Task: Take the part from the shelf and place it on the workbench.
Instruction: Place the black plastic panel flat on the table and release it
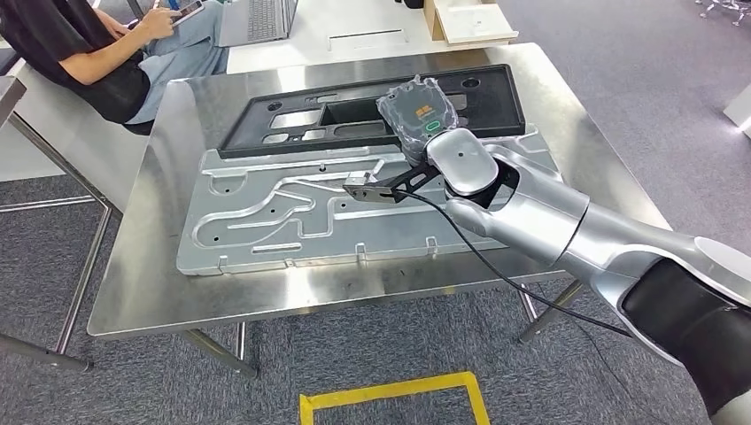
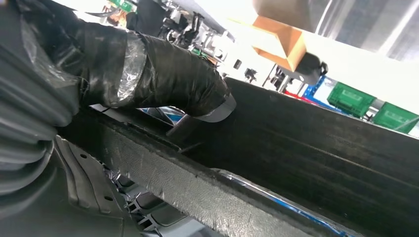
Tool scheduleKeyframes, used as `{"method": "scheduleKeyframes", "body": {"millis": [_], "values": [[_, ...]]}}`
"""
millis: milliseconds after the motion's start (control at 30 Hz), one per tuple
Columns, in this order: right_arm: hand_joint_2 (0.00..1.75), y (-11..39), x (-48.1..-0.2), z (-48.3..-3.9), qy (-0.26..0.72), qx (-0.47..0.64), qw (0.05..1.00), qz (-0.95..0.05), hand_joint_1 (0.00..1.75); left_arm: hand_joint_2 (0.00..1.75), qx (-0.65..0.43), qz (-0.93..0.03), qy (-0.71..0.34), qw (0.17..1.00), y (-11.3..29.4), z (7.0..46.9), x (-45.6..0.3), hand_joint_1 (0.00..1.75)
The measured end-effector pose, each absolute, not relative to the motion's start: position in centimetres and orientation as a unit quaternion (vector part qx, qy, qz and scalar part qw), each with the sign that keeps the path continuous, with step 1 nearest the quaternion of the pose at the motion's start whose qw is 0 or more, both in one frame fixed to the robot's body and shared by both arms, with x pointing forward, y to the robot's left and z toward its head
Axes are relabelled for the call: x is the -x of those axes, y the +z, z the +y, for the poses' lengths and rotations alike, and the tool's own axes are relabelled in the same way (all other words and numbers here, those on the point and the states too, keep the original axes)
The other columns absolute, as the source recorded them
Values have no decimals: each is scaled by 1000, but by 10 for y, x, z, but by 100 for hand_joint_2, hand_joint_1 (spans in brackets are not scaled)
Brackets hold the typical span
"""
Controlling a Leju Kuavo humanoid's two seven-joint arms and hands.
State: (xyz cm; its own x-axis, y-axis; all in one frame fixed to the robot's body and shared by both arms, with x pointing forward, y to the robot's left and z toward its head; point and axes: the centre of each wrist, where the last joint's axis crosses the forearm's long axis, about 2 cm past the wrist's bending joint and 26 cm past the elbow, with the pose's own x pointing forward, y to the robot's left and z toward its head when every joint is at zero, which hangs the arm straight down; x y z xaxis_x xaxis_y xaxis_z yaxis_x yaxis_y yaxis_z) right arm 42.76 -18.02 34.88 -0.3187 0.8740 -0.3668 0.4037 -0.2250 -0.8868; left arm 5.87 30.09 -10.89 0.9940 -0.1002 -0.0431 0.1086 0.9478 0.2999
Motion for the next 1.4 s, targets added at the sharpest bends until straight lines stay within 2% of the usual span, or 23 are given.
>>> {"method": "scheduleKeyframes", "body": {"millis": [767, 1400], "values": [[175, 344, -429, -179, 553, 546, 210, -593, 175, 175, -153, 16, -50, 987, -109, 300, -59, 0], [175, 307, -427, -175, 560, 514, 225, -609, 175, 175, -159, 5, -54, 986, -109, 300, -61, 0]]}}
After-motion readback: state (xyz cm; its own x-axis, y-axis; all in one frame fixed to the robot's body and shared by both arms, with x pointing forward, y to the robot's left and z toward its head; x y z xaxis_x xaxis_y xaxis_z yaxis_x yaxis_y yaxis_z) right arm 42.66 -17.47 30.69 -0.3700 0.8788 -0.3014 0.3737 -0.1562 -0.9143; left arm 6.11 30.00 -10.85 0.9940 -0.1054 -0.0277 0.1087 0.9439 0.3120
